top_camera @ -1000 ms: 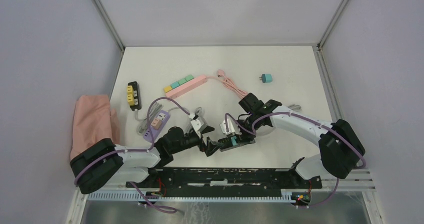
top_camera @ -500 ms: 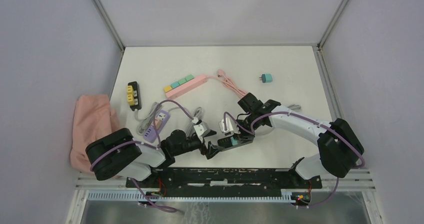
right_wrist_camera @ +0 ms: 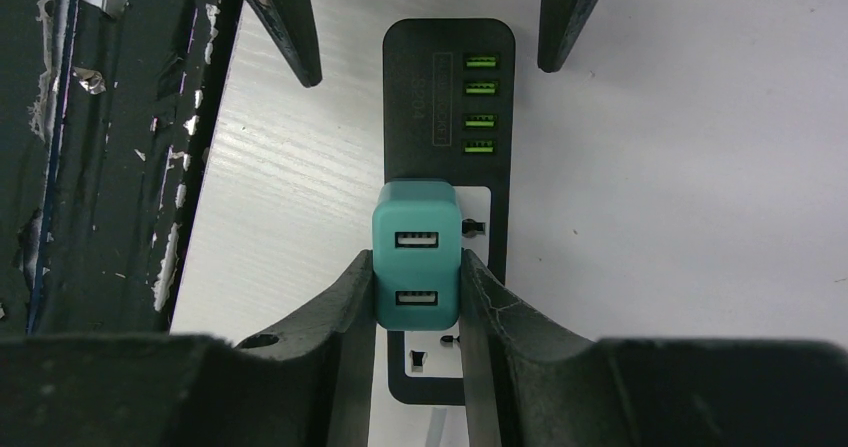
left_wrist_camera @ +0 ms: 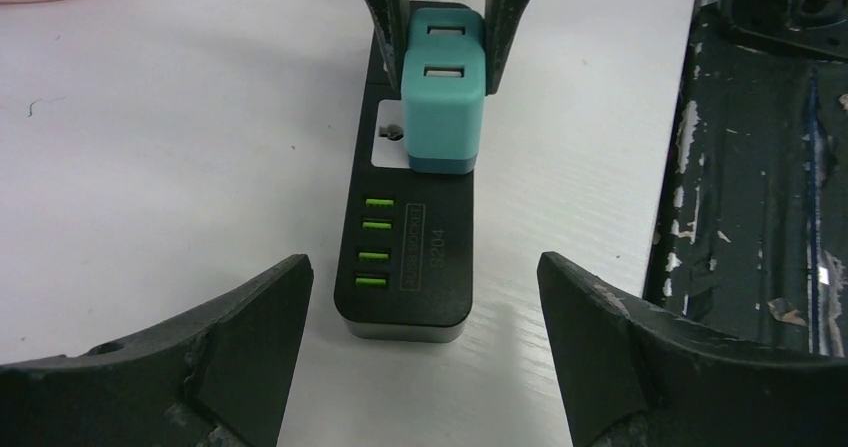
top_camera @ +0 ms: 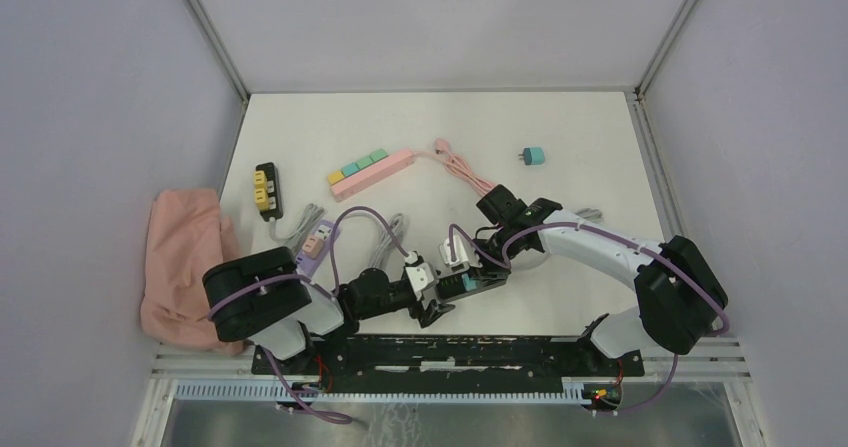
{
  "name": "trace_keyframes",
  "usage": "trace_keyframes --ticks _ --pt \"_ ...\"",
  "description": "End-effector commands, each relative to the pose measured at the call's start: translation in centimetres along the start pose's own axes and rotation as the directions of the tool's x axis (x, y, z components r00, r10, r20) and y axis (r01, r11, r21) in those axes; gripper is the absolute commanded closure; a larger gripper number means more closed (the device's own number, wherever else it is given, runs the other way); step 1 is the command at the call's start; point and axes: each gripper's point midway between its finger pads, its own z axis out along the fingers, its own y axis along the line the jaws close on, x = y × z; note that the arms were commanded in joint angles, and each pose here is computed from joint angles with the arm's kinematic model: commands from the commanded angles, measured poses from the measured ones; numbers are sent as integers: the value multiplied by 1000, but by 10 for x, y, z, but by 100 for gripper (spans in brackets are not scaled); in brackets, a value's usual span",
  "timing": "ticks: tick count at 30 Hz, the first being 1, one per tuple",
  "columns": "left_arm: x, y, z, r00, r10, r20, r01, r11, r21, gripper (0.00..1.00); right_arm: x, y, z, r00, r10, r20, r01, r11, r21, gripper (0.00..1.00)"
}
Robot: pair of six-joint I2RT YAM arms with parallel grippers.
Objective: Pull the plug off the socket
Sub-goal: Remove the plug from the socket.
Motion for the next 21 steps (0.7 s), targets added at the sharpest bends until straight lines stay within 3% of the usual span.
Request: trace_keyframes --ticks 1,21 --pt "-21 8 14 993 90 71 -87 995 -37 10 -12 -6 -8 999 -35 34 35 999 11 100" --pt "-3 11 35 997 70 20 -69 996 -50 23 -13 -4 -8 998 -31 48 31 1000 -4 100"
